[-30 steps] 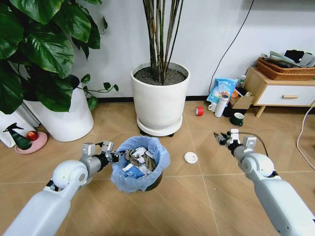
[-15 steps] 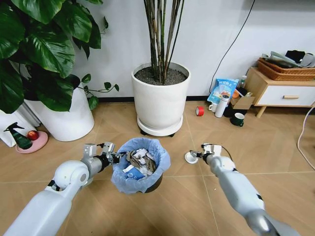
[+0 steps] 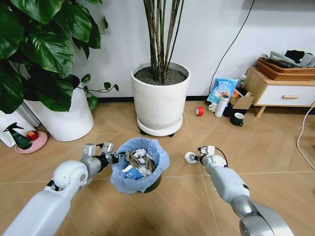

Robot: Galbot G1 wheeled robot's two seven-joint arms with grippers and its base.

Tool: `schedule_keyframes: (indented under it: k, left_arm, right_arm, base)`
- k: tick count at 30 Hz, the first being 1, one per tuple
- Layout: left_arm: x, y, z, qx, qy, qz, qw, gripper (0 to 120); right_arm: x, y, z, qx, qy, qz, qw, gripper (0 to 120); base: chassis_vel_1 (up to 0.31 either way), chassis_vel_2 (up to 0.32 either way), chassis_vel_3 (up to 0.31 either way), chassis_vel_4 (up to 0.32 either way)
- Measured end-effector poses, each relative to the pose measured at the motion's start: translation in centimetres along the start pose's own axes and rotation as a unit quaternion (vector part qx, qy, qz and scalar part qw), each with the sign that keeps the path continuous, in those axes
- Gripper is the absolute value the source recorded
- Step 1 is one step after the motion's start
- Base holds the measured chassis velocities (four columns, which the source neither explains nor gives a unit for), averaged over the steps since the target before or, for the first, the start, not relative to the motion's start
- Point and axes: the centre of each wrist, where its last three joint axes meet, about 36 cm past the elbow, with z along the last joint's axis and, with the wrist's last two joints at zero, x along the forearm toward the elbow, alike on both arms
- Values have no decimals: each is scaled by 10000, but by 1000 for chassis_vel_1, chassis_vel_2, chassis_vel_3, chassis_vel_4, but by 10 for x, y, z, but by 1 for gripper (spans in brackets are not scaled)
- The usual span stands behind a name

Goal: Pick up the trash bin and place the garbage on the floor into it.

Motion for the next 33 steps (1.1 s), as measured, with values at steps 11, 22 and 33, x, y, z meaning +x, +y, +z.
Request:
schedule_keyframes:
  k: [11, 22, 33]
  left_arm:
    - [1, -1, 1, -19, 23, 9, 10000, 0]
    - [2, -3, 0, -31, 8, 28, 10000, 0]
    - [3, -6, 0, -45, 2, 49, 10000, 0]
  right_arm:
    - [-4, -4, 5, -136, 81, 76, 9998, 94]
    - [-4, -9, 9, -195, 91, 85, 9997, 63]
    - [-4, -11, 14, -271, 95, -14, 9996, 19]
  base:
    - [0, 0, 0, 0]
    - [0, 0, 0, 0]
    - [0, 0, 0, 0]
